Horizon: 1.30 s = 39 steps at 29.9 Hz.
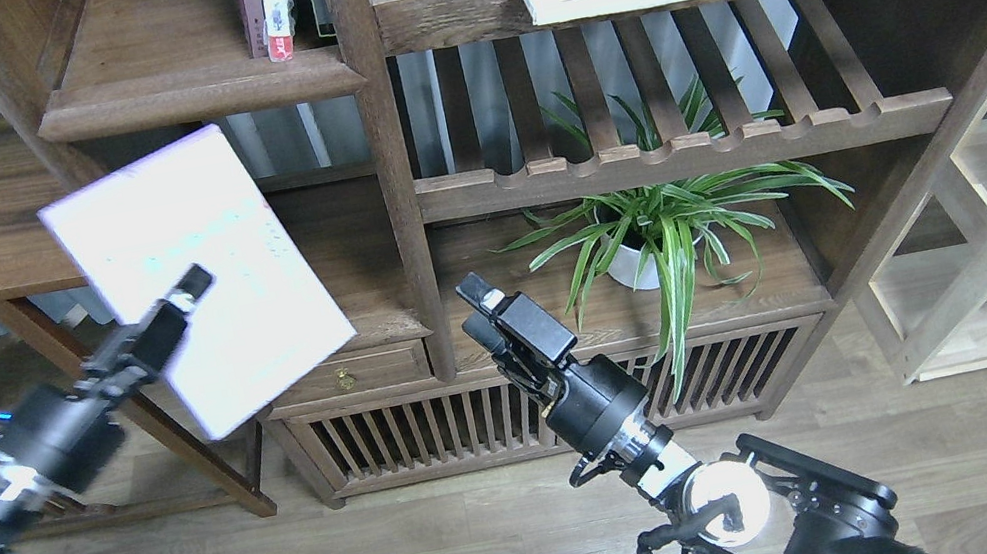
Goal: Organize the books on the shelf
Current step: 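Carry the white book up with the left gripper toward the upper shelf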
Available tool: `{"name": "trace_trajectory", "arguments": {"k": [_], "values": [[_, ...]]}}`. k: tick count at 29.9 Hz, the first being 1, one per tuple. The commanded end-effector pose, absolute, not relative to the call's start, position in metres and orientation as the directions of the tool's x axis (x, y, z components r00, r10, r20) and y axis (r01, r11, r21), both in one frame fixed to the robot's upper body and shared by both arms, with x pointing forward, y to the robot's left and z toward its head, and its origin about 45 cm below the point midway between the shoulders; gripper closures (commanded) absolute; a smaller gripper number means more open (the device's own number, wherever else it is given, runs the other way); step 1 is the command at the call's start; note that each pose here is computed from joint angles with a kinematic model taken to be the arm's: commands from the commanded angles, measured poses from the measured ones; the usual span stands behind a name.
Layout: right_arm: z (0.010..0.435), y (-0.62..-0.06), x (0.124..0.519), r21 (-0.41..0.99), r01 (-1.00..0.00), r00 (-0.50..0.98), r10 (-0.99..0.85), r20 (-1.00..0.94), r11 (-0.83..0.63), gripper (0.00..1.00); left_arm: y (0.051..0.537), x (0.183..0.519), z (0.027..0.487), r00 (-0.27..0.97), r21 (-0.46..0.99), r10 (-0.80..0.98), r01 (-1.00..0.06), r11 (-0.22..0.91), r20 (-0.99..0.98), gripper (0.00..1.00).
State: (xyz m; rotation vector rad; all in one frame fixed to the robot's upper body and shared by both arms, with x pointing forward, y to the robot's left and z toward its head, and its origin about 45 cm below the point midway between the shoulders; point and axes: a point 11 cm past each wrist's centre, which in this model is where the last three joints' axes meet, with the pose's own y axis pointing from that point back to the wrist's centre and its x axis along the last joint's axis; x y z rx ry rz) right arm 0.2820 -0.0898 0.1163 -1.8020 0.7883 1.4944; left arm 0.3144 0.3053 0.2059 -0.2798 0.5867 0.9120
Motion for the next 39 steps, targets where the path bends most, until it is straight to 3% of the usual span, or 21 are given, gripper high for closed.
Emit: {"name": "trace_trajectory", "arguments": {"k": [1,12,30,39], "values": [[0.116,-0.092,0.285,-0.108,-0.796,0.167,-0.045,-0.985,-0.596,0.08,0.331,0.321,0.226,0.479,0.021,0.713,-0.823,0.568,-0.512,0.98],[0.113,-0.093,0.285,-0.098,-0.798,0.160,-0.053,-0.986,-0.595,0.08,0.357,0.338,0.272,0.498,0.033,0.760,-0.828,0.560,-0.418,0.97],[0.111,-0.093,0.284,-0.094,-0.795,0.160,-0.058,-0.985,-0.600,0.08,0.334,0.364,0.316,0.580,0.087,0.717,-0.751,0.655,-0.387,0.96],[0.109,-0.095,0.284,-0.085,-0.798,0.154,-0.066,-0.986,-0.596,0.08,0.339,0.372,0.341,0.588,-0.010,0.714,-0.775,0.632,-0.381,0.97]]}}
